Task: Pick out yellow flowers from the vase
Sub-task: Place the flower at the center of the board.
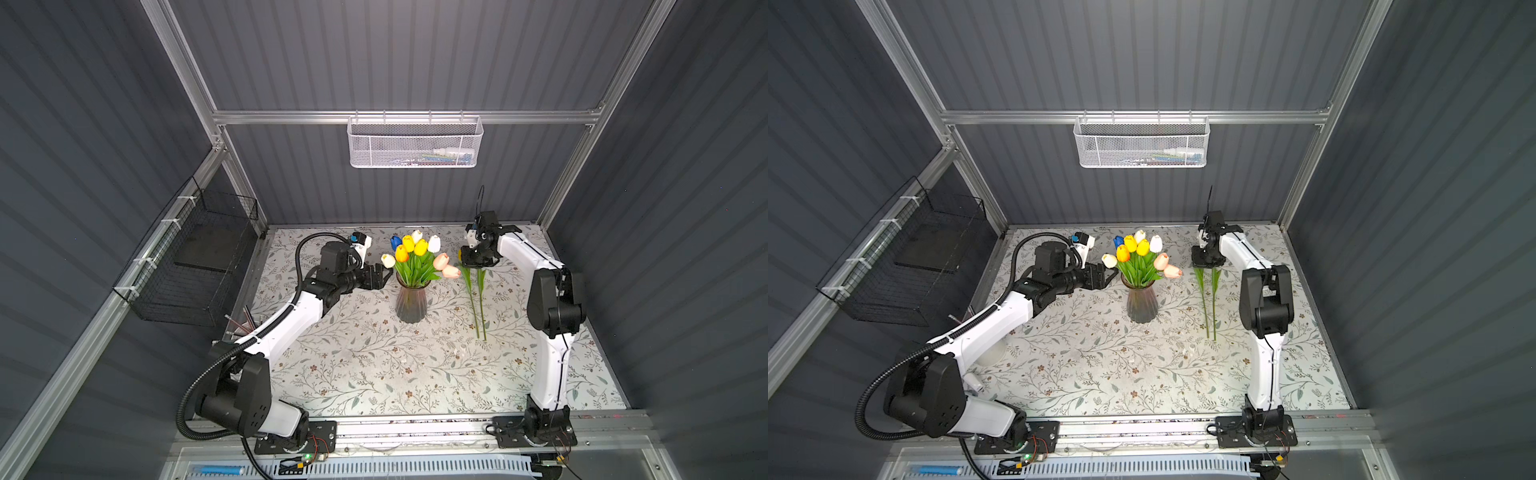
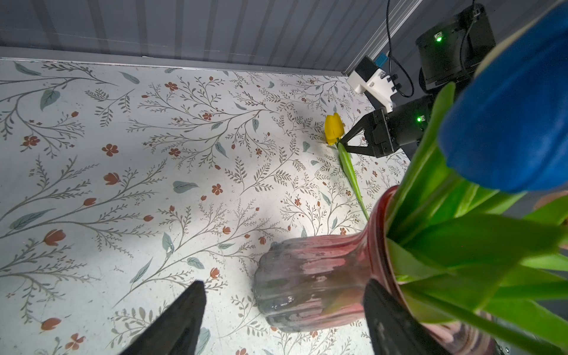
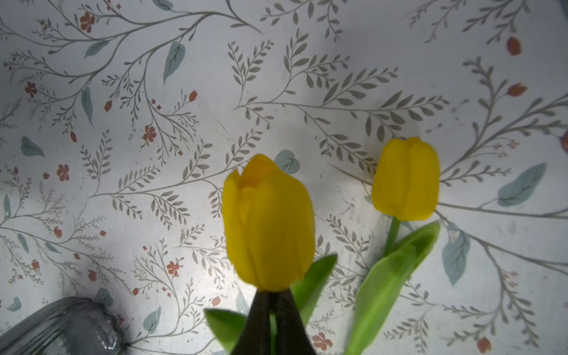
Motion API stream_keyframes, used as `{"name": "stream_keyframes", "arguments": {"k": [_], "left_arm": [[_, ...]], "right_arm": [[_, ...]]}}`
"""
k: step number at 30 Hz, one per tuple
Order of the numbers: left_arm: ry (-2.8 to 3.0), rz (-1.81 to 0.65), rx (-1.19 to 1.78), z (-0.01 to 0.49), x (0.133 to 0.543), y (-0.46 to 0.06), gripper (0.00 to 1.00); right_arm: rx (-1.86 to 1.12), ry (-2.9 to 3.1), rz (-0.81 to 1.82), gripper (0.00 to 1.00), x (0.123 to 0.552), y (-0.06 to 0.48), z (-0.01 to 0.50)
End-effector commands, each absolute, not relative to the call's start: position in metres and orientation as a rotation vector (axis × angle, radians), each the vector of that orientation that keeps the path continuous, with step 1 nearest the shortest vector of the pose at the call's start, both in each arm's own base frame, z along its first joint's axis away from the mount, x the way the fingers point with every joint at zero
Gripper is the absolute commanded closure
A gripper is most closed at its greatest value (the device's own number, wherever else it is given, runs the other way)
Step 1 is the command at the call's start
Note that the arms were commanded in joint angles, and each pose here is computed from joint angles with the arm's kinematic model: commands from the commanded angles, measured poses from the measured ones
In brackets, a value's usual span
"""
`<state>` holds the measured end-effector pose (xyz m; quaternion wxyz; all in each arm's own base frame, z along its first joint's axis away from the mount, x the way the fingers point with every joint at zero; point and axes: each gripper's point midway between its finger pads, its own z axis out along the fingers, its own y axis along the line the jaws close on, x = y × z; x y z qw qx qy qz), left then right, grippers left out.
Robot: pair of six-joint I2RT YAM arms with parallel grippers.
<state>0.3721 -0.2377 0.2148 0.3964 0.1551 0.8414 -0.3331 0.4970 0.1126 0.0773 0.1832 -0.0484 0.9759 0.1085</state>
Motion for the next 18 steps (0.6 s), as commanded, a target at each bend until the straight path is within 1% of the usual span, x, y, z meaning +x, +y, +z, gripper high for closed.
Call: {"name": "stream_keyframes", "arguments": {"k": [1,6,10,16,18], "left_arm": [[2.120,-0.843,0.384,0.219,0.369,-0.236,0.18],[2.118,-0.845,0.382,0.220,0.369,-0.236,0.18],[2.116,-0.846,0.383,0.221,0.369,-0.236,0.18],[2.114,-0.842,0.382,0.222,0.369,-0.236,0.18],[2.110,-0.837,0.380,0.224,0.369,-0.235,0.18]], "right_arm": [[-0.144,2.747,0.295,0.87,0.500,0.114,0.080],[-0.149,2.732,0.295,0.82,0.499,0.115,0.091],[-0.162,2.710,0.298,0.79,0.495,0.115,0.108],[-0.159,2.617,0.325,0.72,0.470,0.116,0.148],[-0.158,2.578,0.346,0.68,0.457,0.116,0.159]]}}
